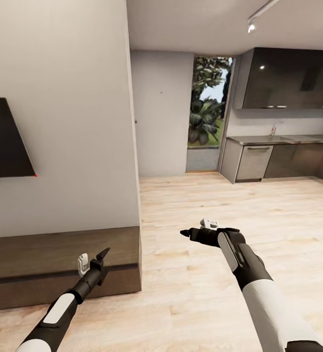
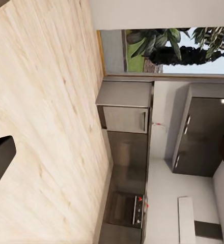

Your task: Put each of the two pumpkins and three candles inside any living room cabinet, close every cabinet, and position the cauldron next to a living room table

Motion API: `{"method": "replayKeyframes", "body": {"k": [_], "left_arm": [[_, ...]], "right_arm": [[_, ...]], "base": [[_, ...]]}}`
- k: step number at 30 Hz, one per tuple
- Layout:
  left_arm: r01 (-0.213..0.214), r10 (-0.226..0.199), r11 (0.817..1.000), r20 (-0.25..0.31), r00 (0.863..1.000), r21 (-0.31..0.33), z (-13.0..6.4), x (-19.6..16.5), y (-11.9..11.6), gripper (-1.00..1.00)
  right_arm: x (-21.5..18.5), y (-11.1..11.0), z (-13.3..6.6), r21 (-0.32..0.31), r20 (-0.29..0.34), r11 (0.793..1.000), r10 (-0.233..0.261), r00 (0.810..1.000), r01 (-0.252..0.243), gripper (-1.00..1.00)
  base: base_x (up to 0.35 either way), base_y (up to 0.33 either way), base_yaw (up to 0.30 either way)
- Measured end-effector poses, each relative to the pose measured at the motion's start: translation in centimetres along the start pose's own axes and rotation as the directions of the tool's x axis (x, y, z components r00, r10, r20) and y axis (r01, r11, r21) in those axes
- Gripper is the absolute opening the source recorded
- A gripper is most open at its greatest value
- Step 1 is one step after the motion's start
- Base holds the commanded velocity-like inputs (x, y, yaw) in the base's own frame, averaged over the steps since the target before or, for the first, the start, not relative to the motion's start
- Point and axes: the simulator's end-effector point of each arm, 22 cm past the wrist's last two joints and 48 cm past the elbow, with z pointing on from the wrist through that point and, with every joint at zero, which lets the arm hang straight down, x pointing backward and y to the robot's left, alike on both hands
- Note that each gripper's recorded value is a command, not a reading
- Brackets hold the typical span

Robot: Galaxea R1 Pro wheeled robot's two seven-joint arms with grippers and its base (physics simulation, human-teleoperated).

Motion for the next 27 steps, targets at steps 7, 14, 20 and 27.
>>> {"method": "replayKeyframes", "body": {"k": [7,14,20,27], "left_arm": [[-0.007,0.007,1.0,0.005,1.0,-0.004,0.1,-0.6,0.9,1.0],[-0.016,0.016,1.0,0.012,1.0,-0.006,0.2,-1.4,1.8,1.0],[-0.019,0.019,1.0,0.015,1.0,-0.006,0.3,-1.6,2.6,1.0],[-0.019,0.019,1.0,0.015,1.0,-0.006,0.6,-1.6,3.5,1.0]], "right_arm": [[0.5,-0.4,0.6,0.0,-0.001,1.0,0.0,1.0,0.0,1.0],[1.2,-0.8,1.2,0.001,-0.002,1.0,-0.001,1.0,0.001,1.0],[1.7,-1.2,1.7,0.001,-0.003,1.0,-0.001,1.0,0.001,1.0],[2.4,-1.6,2.4,0.001,-0.003,1.0,-0.002,1.0,0.002,1.0]], "base": [[0.0,0.0,0.0],[0.0,0.0,0.0],[0.0,0.0,0.0],[0.0,0.0,0.0]]}}
